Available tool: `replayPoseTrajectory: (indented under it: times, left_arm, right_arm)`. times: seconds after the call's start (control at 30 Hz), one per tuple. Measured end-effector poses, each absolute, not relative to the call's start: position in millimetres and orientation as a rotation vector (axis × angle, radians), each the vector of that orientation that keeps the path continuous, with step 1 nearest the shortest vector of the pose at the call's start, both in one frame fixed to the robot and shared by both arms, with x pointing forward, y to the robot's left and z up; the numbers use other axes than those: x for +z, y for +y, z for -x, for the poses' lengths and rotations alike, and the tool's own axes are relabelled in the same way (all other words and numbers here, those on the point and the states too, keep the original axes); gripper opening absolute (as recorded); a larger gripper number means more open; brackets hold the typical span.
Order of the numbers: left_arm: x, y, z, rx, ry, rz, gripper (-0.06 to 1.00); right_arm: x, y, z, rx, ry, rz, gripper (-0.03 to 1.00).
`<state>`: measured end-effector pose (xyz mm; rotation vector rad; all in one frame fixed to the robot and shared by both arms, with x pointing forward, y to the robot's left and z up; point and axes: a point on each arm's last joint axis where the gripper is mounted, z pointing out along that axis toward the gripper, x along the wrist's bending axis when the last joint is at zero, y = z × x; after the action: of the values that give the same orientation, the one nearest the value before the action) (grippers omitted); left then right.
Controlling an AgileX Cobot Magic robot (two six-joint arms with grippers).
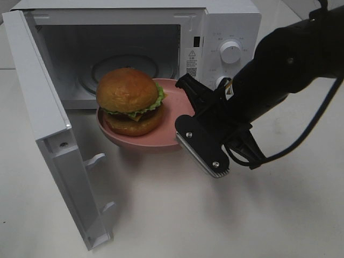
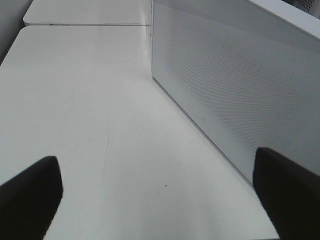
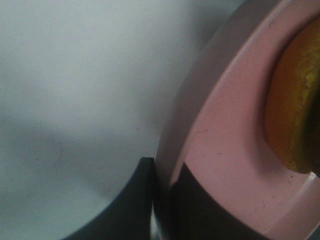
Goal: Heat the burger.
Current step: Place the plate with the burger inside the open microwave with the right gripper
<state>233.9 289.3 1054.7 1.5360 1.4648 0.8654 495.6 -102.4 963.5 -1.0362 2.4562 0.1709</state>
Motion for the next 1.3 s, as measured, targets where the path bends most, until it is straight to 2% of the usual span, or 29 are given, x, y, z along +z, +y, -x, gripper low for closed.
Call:
replayPoseTrajectory:
  times: [0.67, 1.3]
  left_arm:
    - [1054.7, 289.3, -233.9, 0.865, 1.465, -1.536, 0.97]
    - [1054.7, 289.2, -233.9, 0.864, 1.464, -1.536, 0.97]
  right_arm:
    - [955.7, -62.1, -548.9, 0.197, 2.490, 0.935, 0.06]
    - [956.4, -42.8, -581.8, 0.140, 2.508, 0.866, 0.06]
